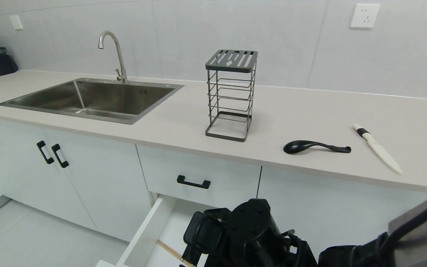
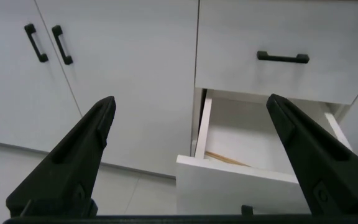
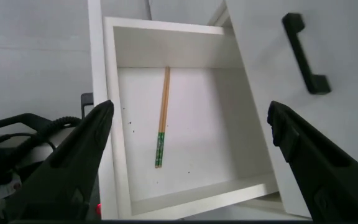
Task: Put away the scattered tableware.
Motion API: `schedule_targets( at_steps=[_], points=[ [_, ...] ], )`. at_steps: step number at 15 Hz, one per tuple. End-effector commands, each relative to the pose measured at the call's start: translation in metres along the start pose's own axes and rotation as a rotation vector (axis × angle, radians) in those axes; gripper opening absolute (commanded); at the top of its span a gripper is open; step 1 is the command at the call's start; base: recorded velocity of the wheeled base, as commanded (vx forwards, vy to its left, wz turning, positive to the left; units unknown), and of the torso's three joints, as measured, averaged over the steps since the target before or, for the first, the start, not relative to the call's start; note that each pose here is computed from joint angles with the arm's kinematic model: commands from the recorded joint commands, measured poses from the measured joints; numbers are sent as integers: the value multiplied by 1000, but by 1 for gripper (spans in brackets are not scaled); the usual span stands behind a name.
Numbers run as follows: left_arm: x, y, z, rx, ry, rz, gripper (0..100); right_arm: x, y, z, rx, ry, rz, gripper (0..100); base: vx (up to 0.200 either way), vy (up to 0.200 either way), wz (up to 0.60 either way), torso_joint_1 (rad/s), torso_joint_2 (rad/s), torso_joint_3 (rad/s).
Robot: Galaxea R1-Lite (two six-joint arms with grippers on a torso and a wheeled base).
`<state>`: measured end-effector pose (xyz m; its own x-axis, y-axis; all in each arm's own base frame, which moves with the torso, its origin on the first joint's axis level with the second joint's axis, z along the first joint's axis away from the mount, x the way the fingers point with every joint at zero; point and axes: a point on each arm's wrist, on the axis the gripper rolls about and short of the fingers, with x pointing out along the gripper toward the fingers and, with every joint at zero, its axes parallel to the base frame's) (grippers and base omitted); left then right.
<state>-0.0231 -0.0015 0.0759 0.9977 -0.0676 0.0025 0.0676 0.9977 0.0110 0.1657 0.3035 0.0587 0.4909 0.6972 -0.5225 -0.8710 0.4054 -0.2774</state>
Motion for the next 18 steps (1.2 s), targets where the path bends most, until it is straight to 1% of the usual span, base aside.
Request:
schedule_targets(
  at_steps=[1, 4, 10, 16, 18],
  points=[
    [0, 0, 0, 0, 3, 0, 100, 0, 0, 0, -1, 1, 1, 100, 0, 0, 0, 354, -486, -242],
    [0, 0, 0, 0, 3, 0, 100, 0, 0, 0, 0, 3, 0, 100, 0, 0, 0, 325, -478, -255],
    [0, 0, 0, 0, 3, 0, 100, 1, 0, -1, 2, 15, 5, 100, 0, 0, 0, 256, -502, -246],
    [0, 0, 0, 0, 3, 0, 100, 1, 2, -7, 1, 81, 21, 100, 0, 0, 0, 277, -548, -272],
    [0, 0, 0, 0, 4, 0, 100, 1, 1, -7, -3, 131, 35, 100, 0, 0, 0, 298, -588, -276]
  ],
)
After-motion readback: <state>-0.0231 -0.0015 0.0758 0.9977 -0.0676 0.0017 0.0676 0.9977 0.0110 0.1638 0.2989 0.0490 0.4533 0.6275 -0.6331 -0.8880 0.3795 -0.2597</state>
